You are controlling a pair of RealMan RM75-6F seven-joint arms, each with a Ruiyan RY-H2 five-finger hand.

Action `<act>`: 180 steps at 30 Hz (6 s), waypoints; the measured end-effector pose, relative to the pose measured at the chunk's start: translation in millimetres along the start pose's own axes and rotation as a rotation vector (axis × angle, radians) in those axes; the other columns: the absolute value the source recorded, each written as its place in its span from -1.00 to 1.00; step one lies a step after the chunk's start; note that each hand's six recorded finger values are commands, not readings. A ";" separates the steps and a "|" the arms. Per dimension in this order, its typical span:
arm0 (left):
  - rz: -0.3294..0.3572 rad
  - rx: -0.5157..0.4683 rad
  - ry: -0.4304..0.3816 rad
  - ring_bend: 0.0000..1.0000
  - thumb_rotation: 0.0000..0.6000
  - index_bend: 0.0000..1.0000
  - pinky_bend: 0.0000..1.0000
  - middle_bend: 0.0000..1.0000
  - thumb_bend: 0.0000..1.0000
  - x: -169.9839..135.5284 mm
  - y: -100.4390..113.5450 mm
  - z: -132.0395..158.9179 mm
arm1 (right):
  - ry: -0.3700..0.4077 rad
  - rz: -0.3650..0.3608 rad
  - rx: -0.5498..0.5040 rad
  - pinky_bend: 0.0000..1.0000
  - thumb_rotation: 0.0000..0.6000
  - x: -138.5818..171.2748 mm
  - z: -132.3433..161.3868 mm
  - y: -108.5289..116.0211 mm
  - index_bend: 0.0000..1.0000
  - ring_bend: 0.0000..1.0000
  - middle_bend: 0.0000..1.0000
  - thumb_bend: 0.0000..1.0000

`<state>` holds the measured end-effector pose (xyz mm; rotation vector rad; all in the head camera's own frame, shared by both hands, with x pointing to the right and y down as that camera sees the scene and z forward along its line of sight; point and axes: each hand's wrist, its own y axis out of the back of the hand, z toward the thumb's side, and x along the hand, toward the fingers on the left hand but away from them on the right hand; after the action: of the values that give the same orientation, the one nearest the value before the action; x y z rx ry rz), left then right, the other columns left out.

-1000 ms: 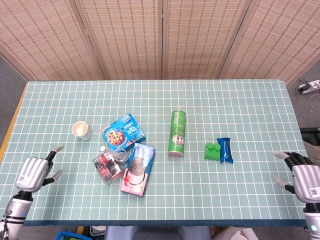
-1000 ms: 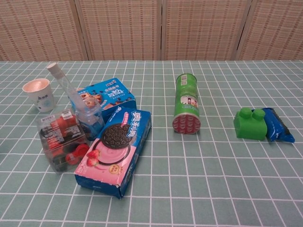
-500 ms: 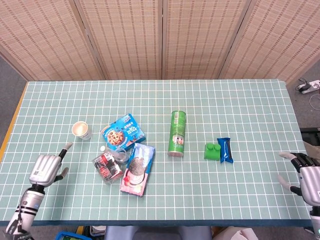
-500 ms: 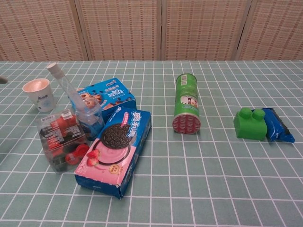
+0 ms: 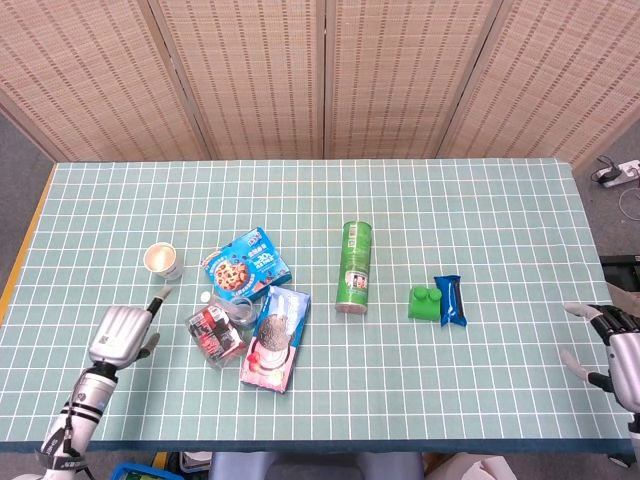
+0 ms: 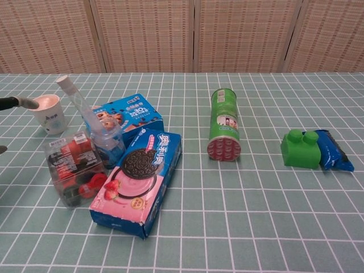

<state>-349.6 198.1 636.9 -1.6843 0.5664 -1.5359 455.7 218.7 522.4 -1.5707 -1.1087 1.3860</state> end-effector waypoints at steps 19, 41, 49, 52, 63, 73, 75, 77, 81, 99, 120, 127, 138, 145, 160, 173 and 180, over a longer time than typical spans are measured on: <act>0.008 0.063 -0.098 1.00 1.00 -0.86 1.00 0.94 -0.20 -1.7 24.2 51.2 | 0.005 0.002 -0.022 -0.25 1.00 0.3 -2.8 3.7 -0.41 -0.42 -0.29 -0.67; 0.009 0.096 -0.156 1.00 1.00 -0.87 1.00 0.95 -0.21 1.0 37.0 85.1 | 0.013 -0.001 -0.044 -0.25 1.00 2.1 -4.2 7.6 -0.41 -0.42 -0.29 -0.67; 0.006 0.119 -0.174 1.00 1.00 -0.87 1.00 0.95 -0.21 2.5 40.8 97.5 | 0.017 -0.002 -0.052 -0.25 1.00 2.8 -4.8 9.4 -0.41 -0.42 -0.29 -0.67; 0.009 0.128 -0.181 1.00 1.00 -0.87 1.00 0.95 -0.21 2.1 43.6 103.1 | 0.019 -0.002 -0.054 -0.25 1.00 3.1 -4.9 9.7 -0.41 -0.42 -0.29 -0.67; 0.021 0.135 -0.184 1.00 1.00 -0.87 1.00 0.95 -0.21 2.4 51.4 113.9 | 0.022 0.005 -0.057 -0.25 1.00 2.6 -4.8 8.7 -0.41 -0.42 -0.29 -0.67; 0.022 -0.058 -0.200 1.00 1.00 -0.54 1.00 1.00 -0.51 9.8 56.6 110.1 | 0.019 0.011 -0.055 -0.25 1.00 1.4 -5.0 7.2 -0.41 -0.42 -0.29 -0.67; 0.025 -0.134 -0.209 1.00 1.00 -0.46 1.00 1.00 -0.55 12.4 58.1 109.1 | 0.018 0.013 -0.054 -0.25 1.00 1.2 -4.9 6.6 -0.41 -0.42 -0.29 -0.67; 0.024 -0.214 -0.219 1.00 1.00 -0.40 1.00 1.00 -0.56 15.4 58.9 107.9 | 0.017 0.016 -0.054 -0.25 1.00 0.8 -5.1 6.1 -0.41 -0.42 -0.29 -0.67; 0.026 -0.326 -0.230 1.00 1.00 -0.32 1.00 1.00 -0.56 23.7 58.2 103.1 | 0.014 0.018 -0.053 -0.25 1.00 0.1 -5.5 5.7 -0.41 -0.42 -0.29 -0.67; -0.020 -0.583 -0.220 1.00 1.00 -0.02 1.00 1.00 -0.56 50.9 44.7 103.4 | 0.008 0.025 -0.056 -0.25 1.00 -0.9 -7.6 5.6 -0.41 -0.42 -0.29 -0.67; 0.026 -0.762 -0.229 1.00 1.00 0.35 1.00 1.00 -0.56 65.9 37.2 108.5 | 0.008 0.021 -0.063 -0.25 1.00 -1.5 -9.2 7.1 -0.41 -0.42 -0.28 -0.67; 0.017 -0.774 -0.229 1.00 1.00 0.36 1.00 1.00 -0.51 66.6 35.1 108.4 | 0.007 0.023 -0.064 -0.25 1.00 -1.7 -9.5 6.8 -0.41 -0.42 -0.28 -0.67; 0.018 -0.795 -0.240 1.00 1.00 0.40 1.00 1.00 -0.20 66.2 34.9 109.5 | 0.006 0.022 -0.068 -0.25 1.00 -1.6 -9.9 7.3 -0.41 -0.42 -0.28 -0.67; 0.006 -0.798 -0.242 1.00 1.00 0.49 1.00 1.00 -0.05 66.1 33.8 109.8 | 0.005 0.021 -0.069 -0.25 1.00 -1.7 -10.6 7.8 -0.41 -0.42 -0.28 -0.67; 0.052 -0.812 -0.267 1.00 1.00 0.57 1.00 1.00 0.02 60.5 50.4 116.1 | 0.007 0.018 -0.075 -0.25 1.00 -1.2 -10.9 9.2 -0.41 -0.42 -0.28 -0.67; 0.132 -0.819 -0.289 1.00 1.00 0.56 1.00 1.00 0.02 43.2 91.8 116.9 | 0.015 0.016 -0.079 -0.25 1.00 -0.2 -9.5 9.6 -0.41 -0.42 -0.28 -0.67; 0.173 -0.856 -0.283 1.00 1.00 0.56 1.00 1.00 0.02 29.3 121.6 107.3 | 0.018 0.014 -0.080 -0.25 1.00 0.9 -8.5 10.0 -0.41 -0.42 -0.28 -0.67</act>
<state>-219.6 128.6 563.3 -2.3407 1.2939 -0.9358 465.4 216.1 513.9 -1.6476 -1.1569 1.3485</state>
